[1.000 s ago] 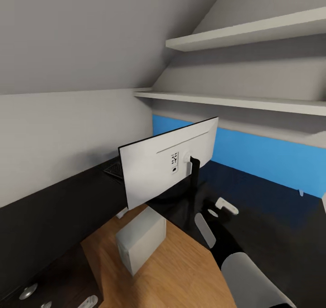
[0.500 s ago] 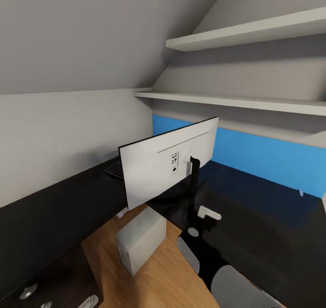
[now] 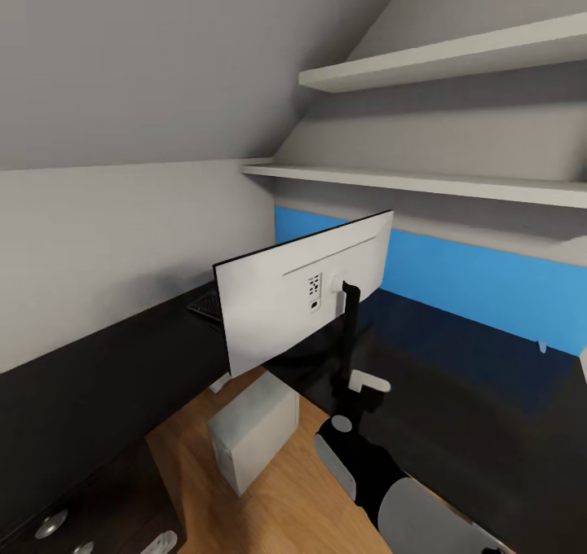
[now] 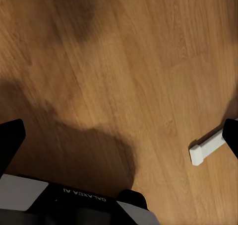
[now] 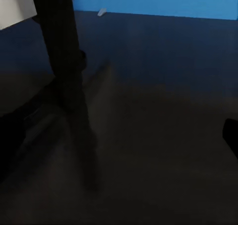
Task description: In the bedroom, organize the workspace by keeping the computer under the desk, ensuring the monitor is on the desk, placing the keyboard on the desk next to the monitor, placing the mouse on the desk next to the keyboard, moving the folder from the swivel chair onto the desk next to the mouse, stacking the notebook on top of the folder with the pen on top of the notebook, and positioning the swivel chair next to the desk.
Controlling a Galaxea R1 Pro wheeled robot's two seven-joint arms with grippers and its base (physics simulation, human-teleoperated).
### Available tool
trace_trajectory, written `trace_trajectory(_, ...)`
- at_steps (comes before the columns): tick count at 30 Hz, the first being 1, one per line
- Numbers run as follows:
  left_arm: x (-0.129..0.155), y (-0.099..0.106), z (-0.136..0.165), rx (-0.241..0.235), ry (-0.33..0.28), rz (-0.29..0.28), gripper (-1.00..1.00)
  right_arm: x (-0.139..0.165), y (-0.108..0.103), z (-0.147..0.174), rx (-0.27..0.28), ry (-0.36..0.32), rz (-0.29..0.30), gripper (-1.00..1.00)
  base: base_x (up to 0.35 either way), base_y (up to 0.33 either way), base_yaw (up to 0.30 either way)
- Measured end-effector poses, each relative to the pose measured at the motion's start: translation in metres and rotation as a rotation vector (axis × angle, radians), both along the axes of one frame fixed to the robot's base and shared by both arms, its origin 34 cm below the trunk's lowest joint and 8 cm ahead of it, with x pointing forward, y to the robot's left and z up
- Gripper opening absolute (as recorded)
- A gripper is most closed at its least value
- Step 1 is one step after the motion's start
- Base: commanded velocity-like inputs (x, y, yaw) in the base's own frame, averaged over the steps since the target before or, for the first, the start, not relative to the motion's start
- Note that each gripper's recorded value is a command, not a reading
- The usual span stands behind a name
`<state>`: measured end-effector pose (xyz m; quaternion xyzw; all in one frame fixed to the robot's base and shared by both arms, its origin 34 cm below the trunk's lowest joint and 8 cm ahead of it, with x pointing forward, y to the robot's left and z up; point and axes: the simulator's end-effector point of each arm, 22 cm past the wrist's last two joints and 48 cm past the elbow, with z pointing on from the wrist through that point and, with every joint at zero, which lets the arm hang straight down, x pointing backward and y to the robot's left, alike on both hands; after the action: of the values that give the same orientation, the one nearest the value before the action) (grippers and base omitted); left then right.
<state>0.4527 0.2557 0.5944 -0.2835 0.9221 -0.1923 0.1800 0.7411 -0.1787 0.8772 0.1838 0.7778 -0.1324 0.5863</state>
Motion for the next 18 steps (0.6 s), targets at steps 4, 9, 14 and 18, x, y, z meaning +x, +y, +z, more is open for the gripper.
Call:
trace_trajectory(4,0.0001,-0.0001,0.0000,0.000,0.000,0.000,1.00,0.0006,0.0010,0.0013,-0.008,-0.003,0.006,1.00,0.007,0.002,0.000)
trace_trajectory(9,0.0003,-0.0007,0.0005,-0.003,-0.002,-0.001,1.00,0.0013,0.0014,0.0029,-0.014,-0.005,0.008,1.00,0.099,0.067,0.000)
trace_trajectory(14,0.0006,-0.0012,0.0009,-0.005,-0.005,-0.002,1.00,0.0016,0.0010,0.0039,-0.017,-0.006,0.007,1.00,0.190,0.145,0.000)
trace_trajectory(18,0.0007,-0.0016,0.0011,-0.006,-0.005,-0.003,1.00,0.0033,0.0004,0.0065,-0.016,-0.008,0.003,1.00,0.228,0.173,0.000)
